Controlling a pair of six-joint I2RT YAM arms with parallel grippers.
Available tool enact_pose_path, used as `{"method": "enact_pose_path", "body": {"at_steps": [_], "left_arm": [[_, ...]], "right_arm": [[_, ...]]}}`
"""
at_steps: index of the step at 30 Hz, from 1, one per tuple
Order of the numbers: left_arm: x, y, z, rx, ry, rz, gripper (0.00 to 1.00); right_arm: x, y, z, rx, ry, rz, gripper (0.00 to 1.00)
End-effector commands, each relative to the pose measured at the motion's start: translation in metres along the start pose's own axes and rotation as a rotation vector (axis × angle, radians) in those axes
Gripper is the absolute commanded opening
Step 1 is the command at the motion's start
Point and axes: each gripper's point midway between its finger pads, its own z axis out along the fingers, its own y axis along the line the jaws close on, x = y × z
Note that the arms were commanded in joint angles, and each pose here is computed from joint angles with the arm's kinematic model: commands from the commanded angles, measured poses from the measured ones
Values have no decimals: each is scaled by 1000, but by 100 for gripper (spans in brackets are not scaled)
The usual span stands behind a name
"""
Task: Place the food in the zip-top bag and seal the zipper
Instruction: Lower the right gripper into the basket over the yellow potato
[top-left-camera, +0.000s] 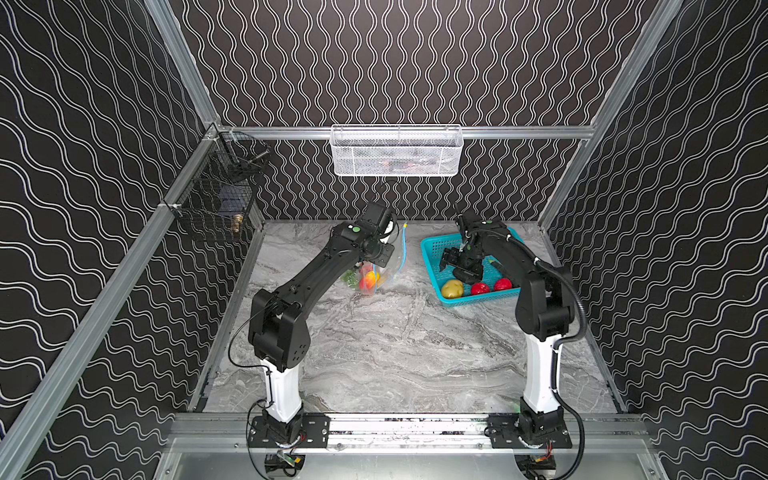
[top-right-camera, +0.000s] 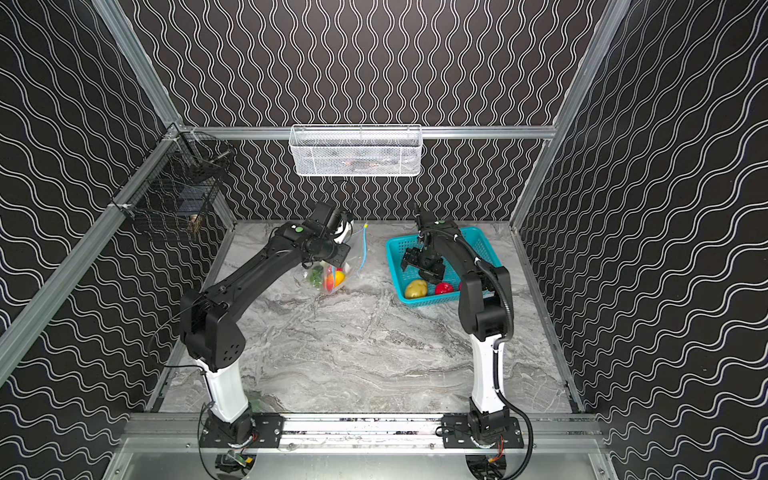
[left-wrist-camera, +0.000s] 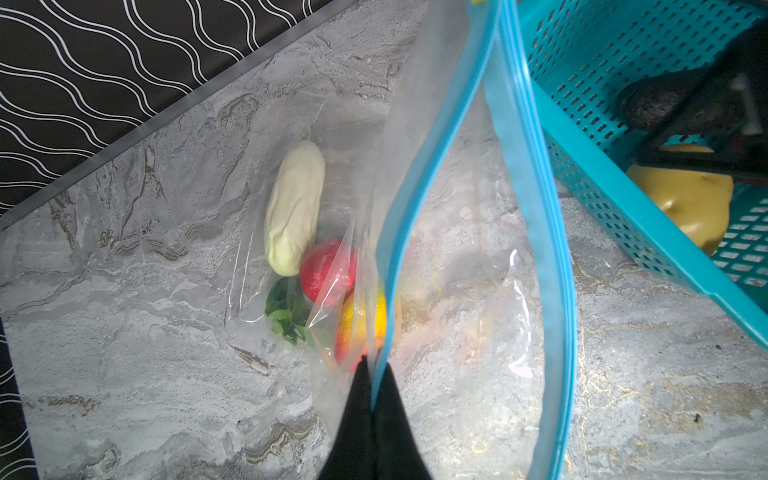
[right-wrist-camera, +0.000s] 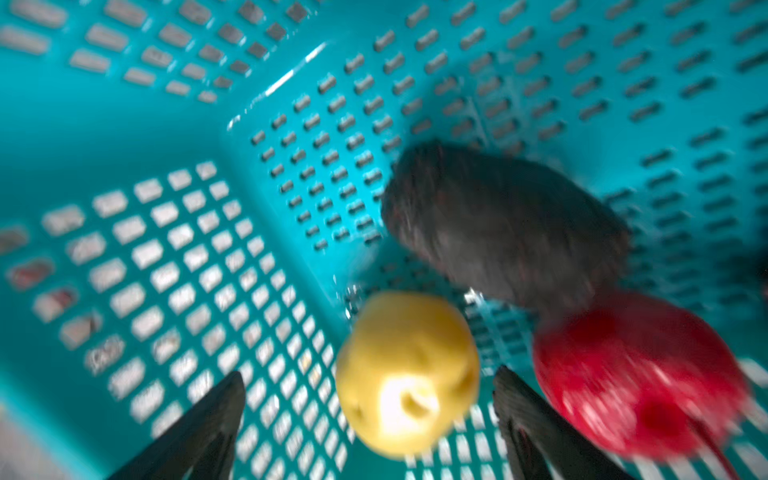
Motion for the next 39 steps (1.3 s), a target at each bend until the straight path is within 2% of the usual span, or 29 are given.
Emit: {"method": "enact_pose_path", "body": {"at_steps": [1,5,17,29,33,39], "left_arm": [[-1,0,1,3,-1,-11,0],[-1,1,2,0,2,-12,0],[-2,0,0,5,-5,-13,0],[-4,5,-2,-22,-15,-22,0],[-3,5,-1,-19,-11,-22,0],[-3,3,0,-11,-6,-23,0]], "right_arm": [[9,-9,-12,49,3,-14,94],[21,-14,-10,103,42,-41,94],[32,-10,24,84,103,-42,88],[42,-6,58,28,163,10,66],[37,-1,52,12,139,18,58],[22,6,35,-26,79,35,52]]}}
